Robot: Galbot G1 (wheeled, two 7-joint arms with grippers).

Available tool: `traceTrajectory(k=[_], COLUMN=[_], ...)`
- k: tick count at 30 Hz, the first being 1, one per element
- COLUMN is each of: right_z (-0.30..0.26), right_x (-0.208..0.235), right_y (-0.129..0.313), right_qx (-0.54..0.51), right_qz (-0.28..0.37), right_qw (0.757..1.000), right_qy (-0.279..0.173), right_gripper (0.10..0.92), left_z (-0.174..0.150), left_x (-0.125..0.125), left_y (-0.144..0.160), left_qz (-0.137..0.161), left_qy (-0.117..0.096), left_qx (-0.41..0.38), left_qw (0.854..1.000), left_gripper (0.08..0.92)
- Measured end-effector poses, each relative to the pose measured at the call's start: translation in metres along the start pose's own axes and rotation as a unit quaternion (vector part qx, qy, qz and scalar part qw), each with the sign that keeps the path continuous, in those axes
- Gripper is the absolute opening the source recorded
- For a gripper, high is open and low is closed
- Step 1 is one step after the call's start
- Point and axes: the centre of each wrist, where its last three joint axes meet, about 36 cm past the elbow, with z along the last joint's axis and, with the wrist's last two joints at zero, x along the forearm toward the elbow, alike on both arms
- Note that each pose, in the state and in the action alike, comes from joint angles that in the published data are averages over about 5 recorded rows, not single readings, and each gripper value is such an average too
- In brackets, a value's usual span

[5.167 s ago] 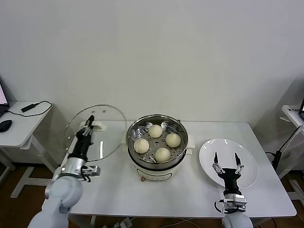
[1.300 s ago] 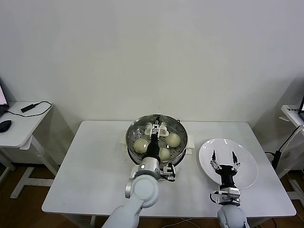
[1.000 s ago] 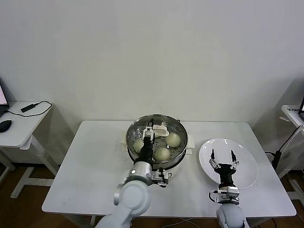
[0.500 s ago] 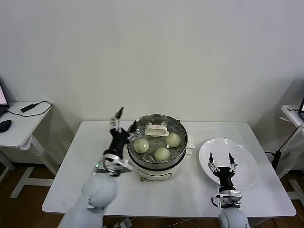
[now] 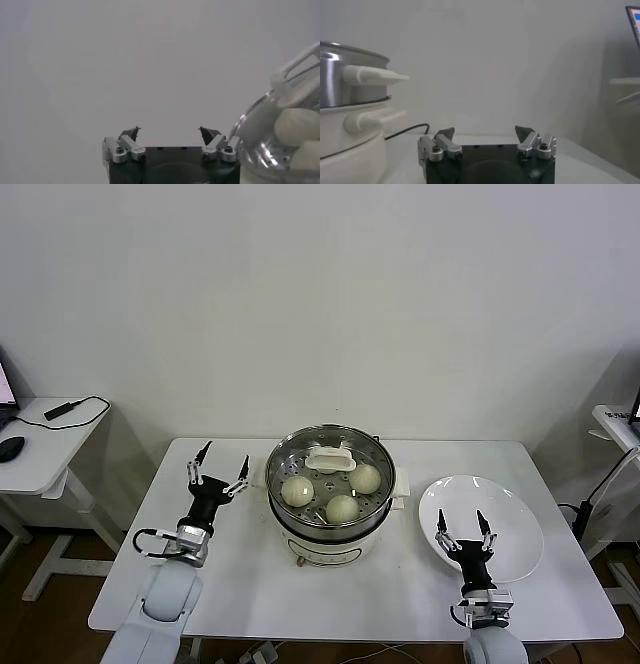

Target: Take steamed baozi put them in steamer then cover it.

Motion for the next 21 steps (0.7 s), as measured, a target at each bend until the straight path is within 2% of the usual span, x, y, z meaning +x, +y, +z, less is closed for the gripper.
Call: traceTrajectory(k=[7,21], right_z=[-0.002,-0.007], right_x=[0.002,0.009], right_y=[-0.002,-0.008], right_qx=[-0.007,-0.009], right_qz=[-0.003,-0.003], right_qw=[1.0,1.0], right_qy=[0.003,0.007], right_gripper=[0.823,0.823], left_z=[0.022,0.041], left_x=[0.013,0.036], left_y=[0.004,0.006], left_qz=[-0.009,-0.014], left_qy=[0.005,0.014], left_qx=[0.053,0.088], left_qw=[0.999,0.996], left_gripper=[0.823,0.823])
